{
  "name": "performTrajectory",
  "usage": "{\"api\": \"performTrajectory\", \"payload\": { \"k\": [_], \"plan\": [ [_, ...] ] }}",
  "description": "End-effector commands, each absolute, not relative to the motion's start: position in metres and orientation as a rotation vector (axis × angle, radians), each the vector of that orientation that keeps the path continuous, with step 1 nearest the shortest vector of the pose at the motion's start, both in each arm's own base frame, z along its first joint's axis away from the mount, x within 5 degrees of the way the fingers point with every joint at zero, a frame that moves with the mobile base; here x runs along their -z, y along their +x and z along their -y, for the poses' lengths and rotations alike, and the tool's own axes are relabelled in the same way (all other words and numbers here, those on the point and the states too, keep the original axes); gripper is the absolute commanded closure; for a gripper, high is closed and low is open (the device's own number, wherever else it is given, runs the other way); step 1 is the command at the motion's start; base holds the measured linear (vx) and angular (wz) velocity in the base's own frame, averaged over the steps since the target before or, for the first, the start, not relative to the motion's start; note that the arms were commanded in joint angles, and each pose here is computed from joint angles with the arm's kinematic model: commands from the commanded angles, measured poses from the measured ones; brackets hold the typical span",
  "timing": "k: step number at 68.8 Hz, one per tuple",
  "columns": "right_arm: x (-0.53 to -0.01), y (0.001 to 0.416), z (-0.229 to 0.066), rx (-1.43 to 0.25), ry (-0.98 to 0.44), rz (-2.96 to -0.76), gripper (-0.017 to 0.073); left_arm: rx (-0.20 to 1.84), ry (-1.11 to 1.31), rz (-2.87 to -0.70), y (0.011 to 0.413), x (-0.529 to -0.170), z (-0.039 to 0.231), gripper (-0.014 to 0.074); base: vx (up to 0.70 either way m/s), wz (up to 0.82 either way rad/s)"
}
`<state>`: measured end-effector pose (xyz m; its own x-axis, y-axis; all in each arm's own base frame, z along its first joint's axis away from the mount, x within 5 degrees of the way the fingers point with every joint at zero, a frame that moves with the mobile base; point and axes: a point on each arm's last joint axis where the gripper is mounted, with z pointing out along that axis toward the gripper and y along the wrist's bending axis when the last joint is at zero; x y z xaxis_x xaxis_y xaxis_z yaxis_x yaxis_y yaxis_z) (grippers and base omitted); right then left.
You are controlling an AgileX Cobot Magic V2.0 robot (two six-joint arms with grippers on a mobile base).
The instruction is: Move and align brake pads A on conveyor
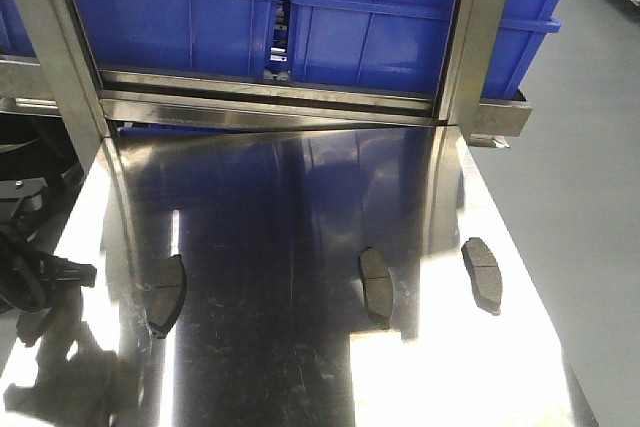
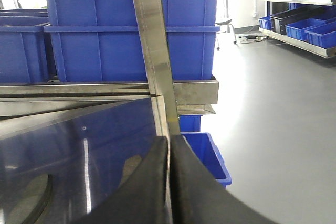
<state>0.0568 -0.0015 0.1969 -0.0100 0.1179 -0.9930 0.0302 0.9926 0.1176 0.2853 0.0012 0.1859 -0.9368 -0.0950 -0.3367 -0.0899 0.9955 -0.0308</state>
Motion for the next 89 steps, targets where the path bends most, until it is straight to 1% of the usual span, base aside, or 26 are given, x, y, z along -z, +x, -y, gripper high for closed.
{"api": "performTrajectory", "payload": {
  "k": [1,16,35,55,72,89],
  "plan": [
    [-0.197,0.056,0.002,-0.053,0.107,-1.513,0.0562,0.032,-0.130,-2.646,0.281,-0.216,0.000,0.0517,0.00,0.00],
    [-0.197,0.056,0.002,-0.053,0.107,-1.512,0.0562,0.038,-0.123,-2.550,0.251,-0.245,0.000,0.0517,0.00,0.00],
    [-0.197,0.056,0.002,-0.053,0.107,-1.512,0.0562,0.033,-0.076,-2.339,0.195,-0.282,0.000,0.0517,0.00,0.00],
    [-0.197,0.056,0.002,-0.053,0.107,-1.513,0.0562,0.021,-0.039,-2.145,0.143,-0.305,0.000,0.0517,0.00,0.00],
    [-0.197,0.056,0.002,-0.053,0.107,-1.513,0.0562,0.023,-0.038,-2.045,0.122,-0.318,0.000,0.0517,0.00,0.00],
    [-0.197,0.056,0.002,-0.053,0.107,-1.513,0.0562,0.023,-0.038,-2.035,0.120,-0.319,0.000,0.0517,0.00,0.00]
  ]
}}
